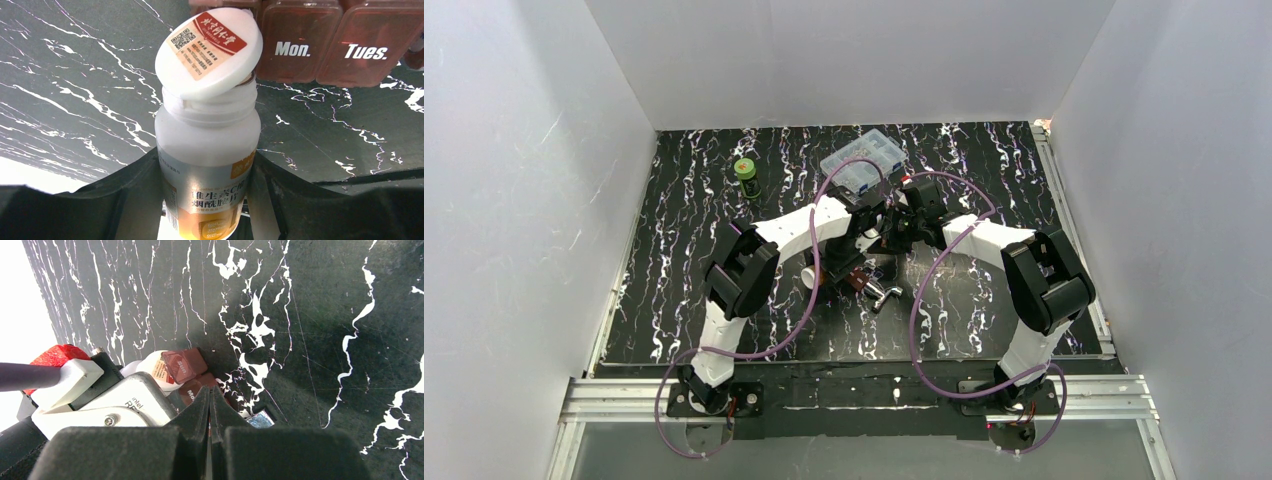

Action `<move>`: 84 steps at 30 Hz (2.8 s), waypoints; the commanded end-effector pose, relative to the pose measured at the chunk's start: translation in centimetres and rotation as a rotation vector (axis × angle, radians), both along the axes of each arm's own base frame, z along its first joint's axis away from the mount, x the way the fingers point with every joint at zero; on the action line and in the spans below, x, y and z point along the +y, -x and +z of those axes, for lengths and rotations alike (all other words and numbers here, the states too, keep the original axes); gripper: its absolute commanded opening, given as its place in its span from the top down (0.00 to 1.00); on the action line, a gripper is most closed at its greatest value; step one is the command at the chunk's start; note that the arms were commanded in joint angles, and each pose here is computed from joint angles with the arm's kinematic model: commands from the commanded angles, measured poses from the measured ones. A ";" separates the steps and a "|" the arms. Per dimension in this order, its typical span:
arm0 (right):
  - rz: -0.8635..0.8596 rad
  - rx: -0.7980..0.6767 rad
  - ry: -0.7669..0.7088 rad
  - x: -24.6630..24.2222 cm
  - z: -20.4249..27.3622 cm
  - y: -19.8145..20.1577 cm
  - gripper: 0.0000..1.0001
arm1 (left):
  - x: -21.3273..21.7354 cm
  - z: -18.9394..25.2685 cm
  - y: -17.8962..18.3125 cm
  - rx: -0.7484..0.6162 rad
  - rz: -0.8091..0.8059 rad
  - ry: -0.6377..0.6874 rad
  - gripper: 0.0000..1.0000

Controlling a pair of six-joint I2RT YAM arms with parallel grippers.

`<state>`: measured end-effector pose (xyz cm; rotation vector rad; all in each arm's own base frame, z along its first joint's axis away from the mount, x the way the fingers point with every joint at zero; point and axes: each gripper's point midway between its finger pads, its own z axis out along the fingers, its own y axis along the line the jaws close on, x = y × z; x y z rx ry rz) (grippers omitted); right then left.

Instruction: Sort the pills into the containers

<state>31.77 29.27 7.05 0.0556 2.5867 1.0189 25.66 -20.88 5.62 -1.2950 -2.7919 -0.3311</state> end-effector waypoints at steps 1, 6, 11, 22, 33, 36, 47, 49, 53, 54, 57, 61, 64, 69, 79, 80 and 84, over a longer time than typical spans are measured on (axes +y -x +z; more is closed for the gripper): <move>0.018 -0.125 -0.093 1.6 3.8 -1.6 0.97 | -0.7 0.6 1.2 0.035 -0.072 0.001 1.00; 0.018 -0.122 -0.094 1.6 3.8 -1.6 0.97 | -0.9 1.2 0.9 0.017 -0.070 0.020 1.00; 0.017 -0.122 -0.094 1.6 3.8 -1.6 0.97 | -0.8 0.8 1.2 0.026 -0.068 -0.001 1.00; 0.017 -0.120 -0.093 1.6 3.7 -1.6 0.97 | -2.0 2.2 0.3 -0.015 -0.061 0.053 1.00; 0.020 -0.117 -0.095 1.7 3.6 -1.6 0.97 | -1.5 -0.1 2.1 0.063 -0.054 0.029 1.00; 0.021 -0.118 -0.095 1.7 3.7 -1.6 0.97 | -1.5 0.0 2.1 0.064 -0.059 0.026 1.00; 0.023 -0.118 -0.099 1.7 3.8 -1.6 0.97 | -0.5 0.2 2.9 0.123 -0.097 -0.034 1.00; 0.023 -0.117 -0.098 1.7 3.7 -1.5 0.97 | -0.3 -0.2 3.2 0.130 -0.106 -0.068 1.00; 0.022 -0.117 -0.096 1.7 3.7 -1.5 0.97 | -1.3 0.3 2.5 0.100 -0.109 -0.033 1.00; 0.023 -0.116 -0.097 1.7 3.7 -1.5 0.97 | -1.2 0.3 2.4 0.099 -0.112 -0.045 1.00; 0.024 -0.116 -0.097 1.7 3.7 -1.5 0.97 | -1.1 0.3 2.2 0.086 -0.113 -0.051 1.00; 0.024 -0.115 -0.098 1.7 3.6 -1.5 0.97 | -1.5 0.8 1.8 0.062 -0.123 -0.025 1.00; 0.026 -0.112 -0.100 1.8 3.6 -1.5 0.97 | -1.1 0.8 1.9 0.058 -0.104 -0.044 1.00; 0.025 -0.113 -0.102 1.9 3.6 -1.5 0.97 | -1.7 1.1 1.3 0.032 -0.130 -0.036 1.00; 0.023 -0.116 -0.096 1.7 3.6 -1.5 0.97 | -1.5 0.3 1.9 0.054 -0.176 -0.096 1.00; 0.022 -0.116 -0.097 1.7 3.6 -1.5 0.97 | -1.5 0.1 2.0 0.054 -0.187 -0.108 1.00; 0.021 -0.115 -0.098 1.7 3.6 -1.5 0.97 | -2.1 0.0 2.1 0.050 -0.210 -0.115 1.00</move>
